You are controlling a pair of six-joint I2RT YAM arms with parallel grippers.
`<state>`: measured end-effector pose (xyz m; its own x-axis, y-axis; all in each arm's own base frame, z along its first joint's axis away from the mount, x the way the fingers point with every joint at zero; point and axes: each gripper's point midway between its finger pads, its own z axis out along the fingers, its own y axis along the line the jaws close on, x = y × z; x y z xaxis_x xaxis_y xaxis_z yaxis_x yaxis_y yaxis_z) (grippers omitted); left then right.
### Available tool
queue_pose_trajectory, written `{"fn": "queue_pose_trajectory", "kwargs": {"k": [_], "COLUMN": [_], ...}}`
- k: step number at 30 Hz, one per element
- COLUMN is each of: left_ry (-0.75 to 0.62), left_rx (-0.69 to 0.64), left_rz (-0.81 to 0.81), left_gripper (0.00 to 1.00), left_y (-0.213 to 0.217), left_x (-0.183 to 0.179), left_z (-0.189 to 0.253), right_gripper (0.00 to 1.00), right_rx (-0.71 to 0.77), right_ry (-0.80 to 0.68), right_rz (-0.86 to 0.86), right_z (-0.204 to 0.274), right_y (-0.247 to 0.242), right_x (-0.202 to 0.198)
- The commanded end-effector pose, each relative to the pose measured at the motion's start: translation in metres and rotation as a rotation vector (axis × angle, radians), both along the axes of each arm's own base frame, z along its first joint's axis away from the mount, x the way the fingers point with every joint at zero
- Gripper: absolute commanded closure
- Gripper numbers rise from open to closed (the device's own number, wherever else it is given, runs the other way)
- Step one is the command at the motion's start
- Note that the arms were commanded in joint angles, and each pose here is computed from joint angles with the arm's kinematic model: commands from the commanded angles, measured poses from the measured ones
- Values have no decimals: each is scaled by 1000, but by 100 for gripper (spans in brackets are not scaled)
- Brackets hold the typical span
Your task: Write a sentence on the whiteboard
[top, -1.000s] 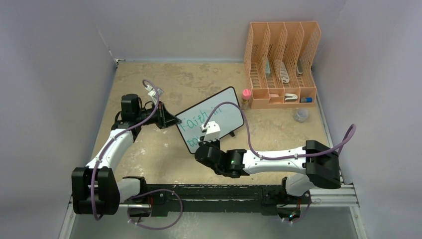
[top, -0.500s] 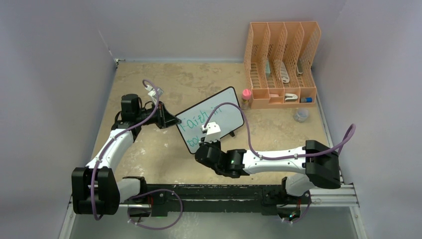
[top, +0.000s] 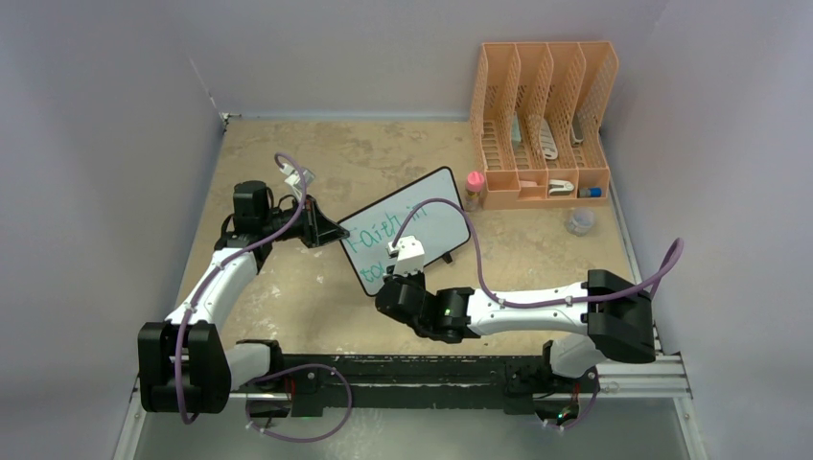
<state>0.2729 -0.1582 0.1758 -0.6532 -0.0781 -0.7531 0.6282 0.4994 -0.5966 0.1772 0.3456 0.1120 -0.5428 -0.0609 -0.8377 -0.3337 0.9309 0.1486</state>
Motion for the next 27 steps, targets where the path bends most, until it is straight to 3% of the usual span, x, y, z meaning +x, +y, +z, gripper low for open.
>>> {"fn": "queue_pose_trajectory", "kwargs": {"k": [1, 27], "left_ry": [3, 4], "left_rx": [33, 36], "left_rz": [10, 12], "left_gripper": [100, 100], "left_y": [0, 1], "left_x": [3, 3], "left_z": [-3, -4], "right_gripper": [100, 100], "right_rx": [-1, 55], "right_ry": [-4, -37], "right_rz": [-29, -18], "right_z": [-4, 23], "right_y": [-4, 3], "right_x": [3, 7]}}
